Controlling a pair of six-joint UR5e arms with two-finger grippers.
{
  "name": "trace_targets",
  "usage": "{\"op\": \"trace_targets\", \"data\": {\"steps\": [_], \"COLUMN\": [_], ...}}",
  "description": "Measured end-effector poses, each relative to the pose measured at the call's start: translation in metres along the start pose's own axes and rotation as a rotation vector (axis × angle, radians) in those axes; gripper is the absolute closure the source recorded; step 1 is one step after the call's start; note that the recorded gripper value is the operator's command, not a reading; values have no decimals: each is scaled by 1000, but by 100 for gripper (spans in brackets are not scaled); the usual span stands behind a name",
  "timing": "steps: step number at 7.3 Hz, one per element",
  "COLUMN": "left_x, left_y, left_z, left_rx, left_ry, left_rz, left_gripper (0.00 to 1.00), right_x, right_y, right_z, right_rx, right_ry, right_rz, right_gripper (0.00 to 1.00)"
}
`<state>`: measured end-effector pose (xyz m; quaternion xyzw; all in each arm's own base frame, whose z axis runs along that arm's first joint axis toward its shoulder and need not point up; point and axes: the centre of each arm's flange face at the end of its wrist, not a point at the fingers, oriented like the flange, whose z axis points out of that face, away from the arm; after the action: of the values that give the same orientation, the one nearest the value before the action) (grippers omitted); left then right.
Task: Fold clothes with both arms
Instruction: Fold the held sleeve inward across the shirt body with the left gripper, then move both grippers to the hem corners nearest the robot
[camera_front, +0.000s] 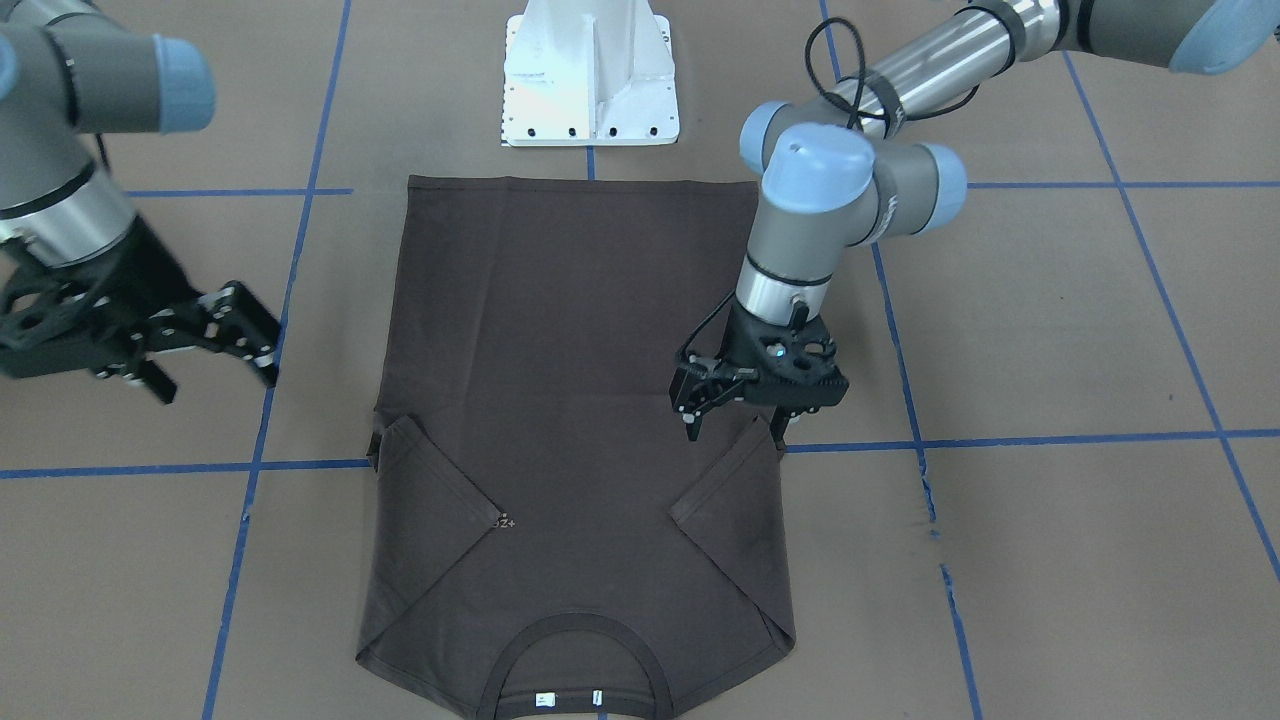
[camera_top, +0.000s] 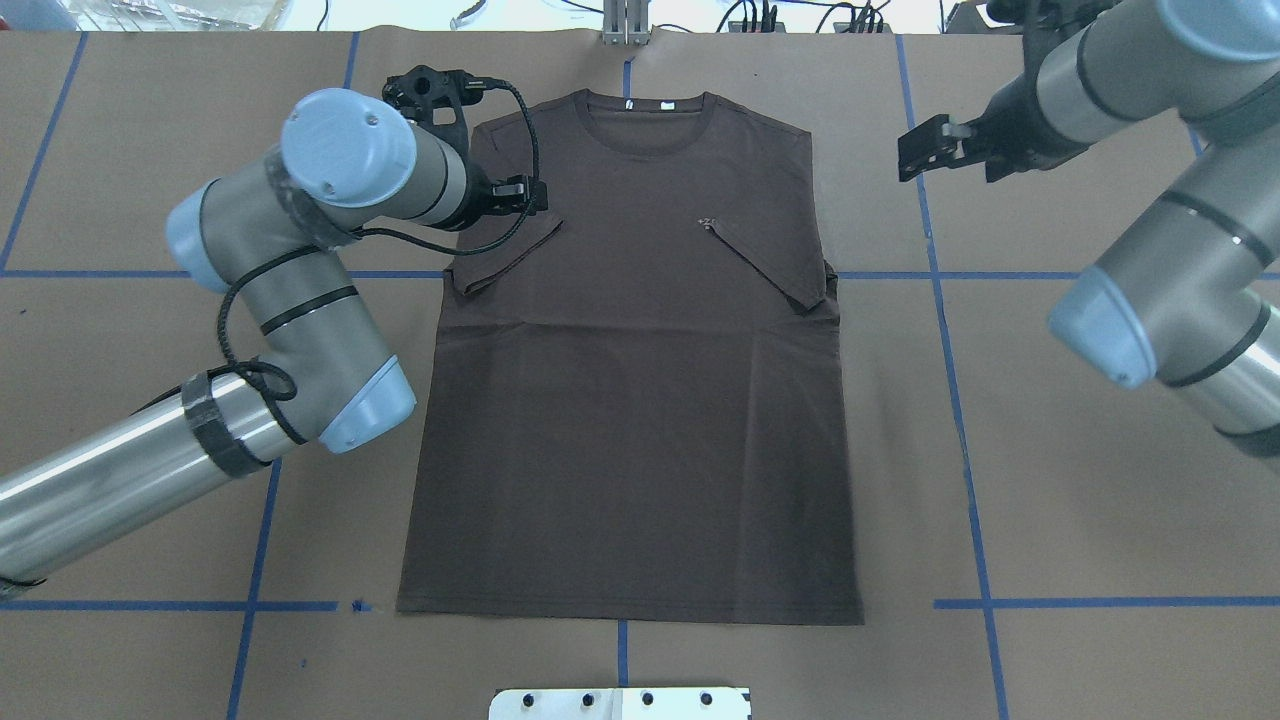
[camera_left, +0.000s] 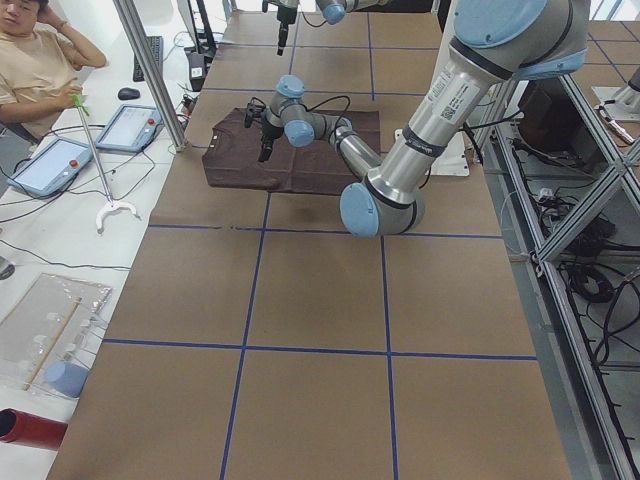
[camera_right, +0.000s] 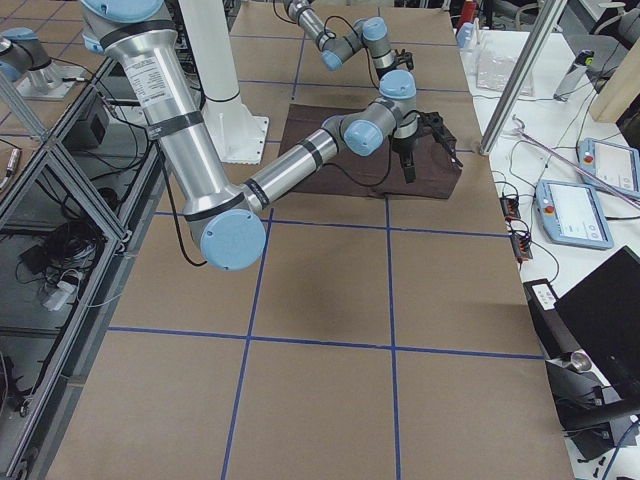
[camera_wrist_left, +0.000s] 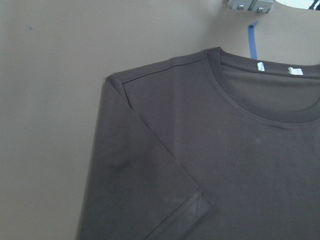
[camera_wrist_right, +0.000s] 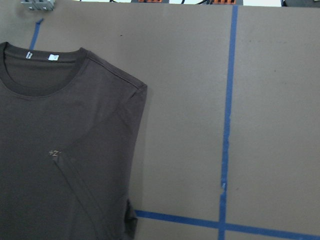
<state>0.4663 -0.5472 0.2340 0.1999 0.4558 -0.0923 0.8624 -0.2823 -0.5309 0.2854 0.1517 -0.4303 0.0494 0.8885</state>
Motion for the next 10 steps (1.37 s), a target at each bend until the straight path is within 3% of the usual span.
{"op": "trace_targets", "data": {"steps": [3,5,6,8,10], "left_x": [-14,-20,-23,-37,-53], "left_y": [69,145,187,257,309], "left_z": [-68,-82,-80,-71,-65], "left_rx": [-106,-160,-181,-222,-262], "left_ry": [149,156,137,78,20], "left_rz": [28,-18,-37,-75,-123], "left_gripper": [0,0,0,36,39], "right_x": [-73,-88,-84,-56,-48], "right_y": [138,243,286,335,347], "right_z": [2,15,20,23,23], "right_rx": [38,54,67,78,78], "right_ry": [-34,-17,-45,-93,-97], "right_rz": [107,174,208,217,228], "right_gripper": [0,3,3,5,5]}}
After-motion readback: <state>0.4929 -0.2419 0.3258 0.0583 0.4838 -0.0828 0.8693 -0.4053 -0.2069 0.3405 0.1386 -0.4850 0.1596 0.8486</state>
